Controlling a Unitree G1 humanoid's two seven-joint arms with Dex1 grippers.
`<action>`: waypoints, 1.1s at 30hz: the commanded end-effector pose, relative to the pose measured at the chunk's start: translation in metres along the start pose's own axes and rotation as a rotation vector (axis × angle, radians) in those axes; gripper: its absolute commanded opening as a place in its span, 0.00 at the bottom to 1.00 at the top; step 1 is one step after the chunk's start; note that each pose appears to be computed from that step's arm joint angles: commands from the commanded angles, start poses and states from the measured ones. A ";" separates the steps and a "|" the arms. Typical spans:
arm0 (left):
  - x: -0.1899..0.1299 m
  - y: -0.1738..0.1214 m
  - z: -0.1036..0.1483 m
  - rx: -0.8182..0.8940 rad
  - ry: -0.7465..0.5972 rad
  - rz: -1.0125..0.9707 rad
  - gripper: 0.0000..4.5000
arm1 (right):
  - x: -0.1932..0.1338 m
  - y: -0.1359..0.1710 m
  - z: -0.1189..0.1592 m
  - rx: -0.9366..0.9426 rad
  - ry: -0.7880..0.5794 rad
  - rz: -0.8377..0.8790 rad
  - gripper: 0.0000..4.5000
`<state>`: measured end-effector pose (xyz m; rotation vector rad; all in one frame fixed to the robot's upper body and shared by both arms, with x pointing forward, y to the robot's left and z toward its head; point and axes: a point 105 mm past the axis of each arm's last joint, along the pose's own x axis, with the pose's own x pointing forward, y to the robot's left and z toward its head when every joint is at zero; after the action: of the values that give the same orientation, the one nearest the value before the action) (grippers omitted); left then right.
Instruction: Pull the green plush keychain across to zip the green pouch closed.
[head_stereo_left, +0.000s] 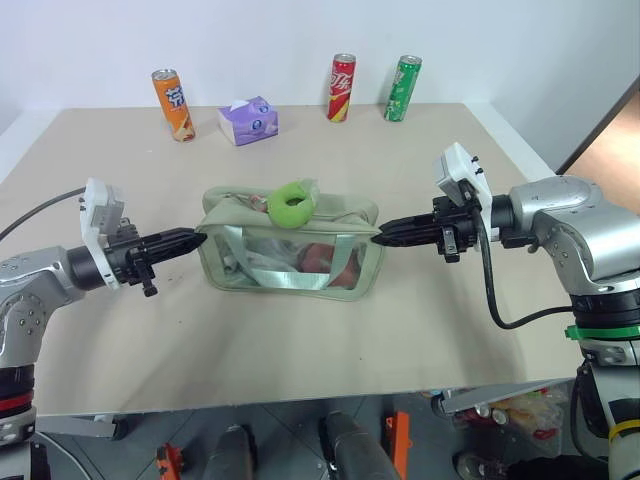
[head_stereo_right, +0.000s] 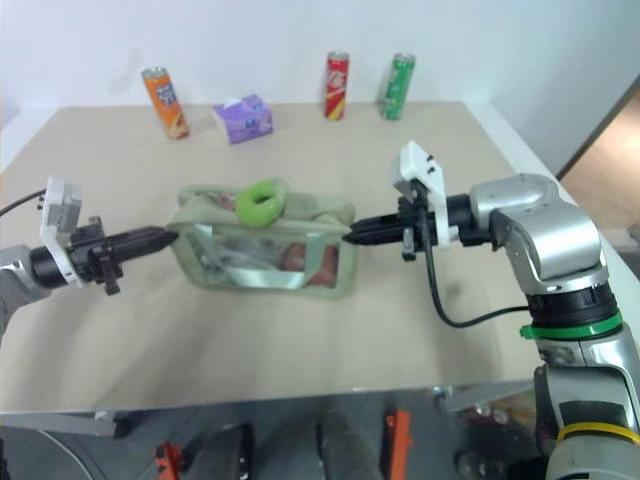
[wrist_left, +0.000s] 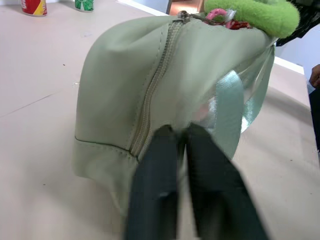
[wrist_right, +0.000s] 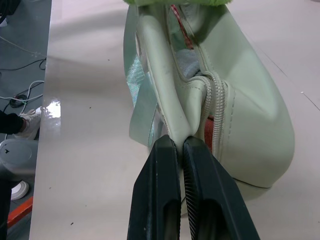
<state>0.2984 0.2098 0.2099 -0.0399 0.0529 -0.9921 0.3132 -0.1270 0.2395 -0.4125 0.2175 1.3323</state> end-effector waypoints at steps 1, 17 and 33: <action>0.000 -0.006 0.012 0.038 -0.038 -0.022 0.01 | -0.005 0.002 0.011 -0.043 -0.020 -0.005 0.00; 0.006 -0.003 0.001 0.024 -0.019 0.017 0.00 | -0.015 0.000 0.011 -0.083 -0.036 -0.015 0.45; 0.006 -0.001 0.001 0.023 -0.022 0.023 0.00 | -0.051 -0.024 0.078 -0.452 -0.041 -0.121 0.76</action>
<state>0.3019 0.2072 0.2052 -0.0542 0.0403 -0.9603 0.3265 -0.1537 0.3344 -0.7088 -0.1307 1.2175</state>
